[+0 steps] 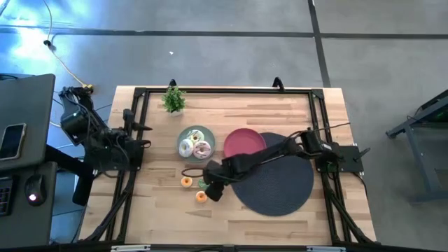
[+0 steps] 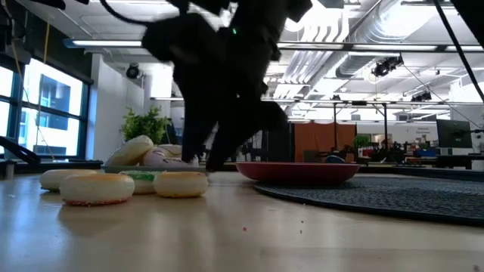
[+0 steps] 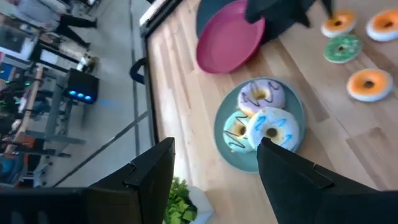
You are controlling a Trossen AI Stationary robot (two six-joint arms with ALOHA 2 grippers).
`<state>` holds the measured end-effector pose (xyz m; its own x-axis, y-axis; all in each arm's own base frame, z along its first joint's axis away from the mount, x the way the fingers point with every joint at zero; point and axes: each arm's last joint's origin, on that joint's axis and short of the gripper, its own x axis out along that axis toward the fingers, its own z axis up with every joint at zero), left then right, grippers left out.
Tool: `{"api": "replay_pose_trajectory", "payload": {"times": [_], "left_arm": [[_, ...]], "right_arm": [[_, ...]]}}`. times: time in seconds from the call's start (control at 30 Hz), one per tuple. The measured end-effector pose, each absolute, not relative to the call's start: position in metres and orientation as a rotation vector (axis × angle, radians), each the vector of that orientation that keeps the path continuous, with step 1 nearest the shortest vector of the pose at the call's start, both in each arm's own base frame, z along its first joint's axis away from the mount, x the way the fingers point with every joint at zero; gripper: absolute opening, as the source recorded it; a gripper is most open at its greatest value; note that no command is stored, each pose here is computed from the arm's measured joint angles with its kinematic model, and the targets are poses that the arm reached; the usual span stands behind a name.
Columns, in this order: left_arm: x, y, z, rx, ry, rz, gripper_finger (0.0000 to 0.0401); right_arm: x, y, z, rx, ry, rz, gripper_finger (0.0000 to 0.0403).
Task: Pick & Place donuts
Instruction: Put the small yellow donut on the red plate
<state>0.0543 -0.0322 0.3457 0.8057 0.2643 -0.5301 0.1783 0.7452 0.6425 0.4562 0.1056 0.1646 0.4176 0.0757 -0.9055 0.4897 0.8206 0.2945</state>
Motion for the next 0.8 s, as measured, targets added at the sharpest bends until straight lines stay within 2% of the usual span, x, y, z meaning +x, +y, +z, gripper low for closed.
{"api": "replay_pose_trajectory", "payload": {"times": [0.13, 0.33, 0.8], "left_arm": [[0.058, -0.038, 0.344, 0.754, 0.669, 0.036, 0.0218], [0.061, -0.041, 0.344, 0.751, 0.676, 0.037, 0.0218], [0.06, -0.04, 0.344, 0.74, 0.67, 0.051, 0.0218]], "right_arm": [[0.453, 0.104, 0.149, 0.558, 1.087, -0.311, 0.0161], [0.453, 0.105, 0.143, 0.593, 1.08, -0.245, 0.016], [0.455, 0.117, 0.164, 0.534, 1.083, -0.135, 0.016]]}}
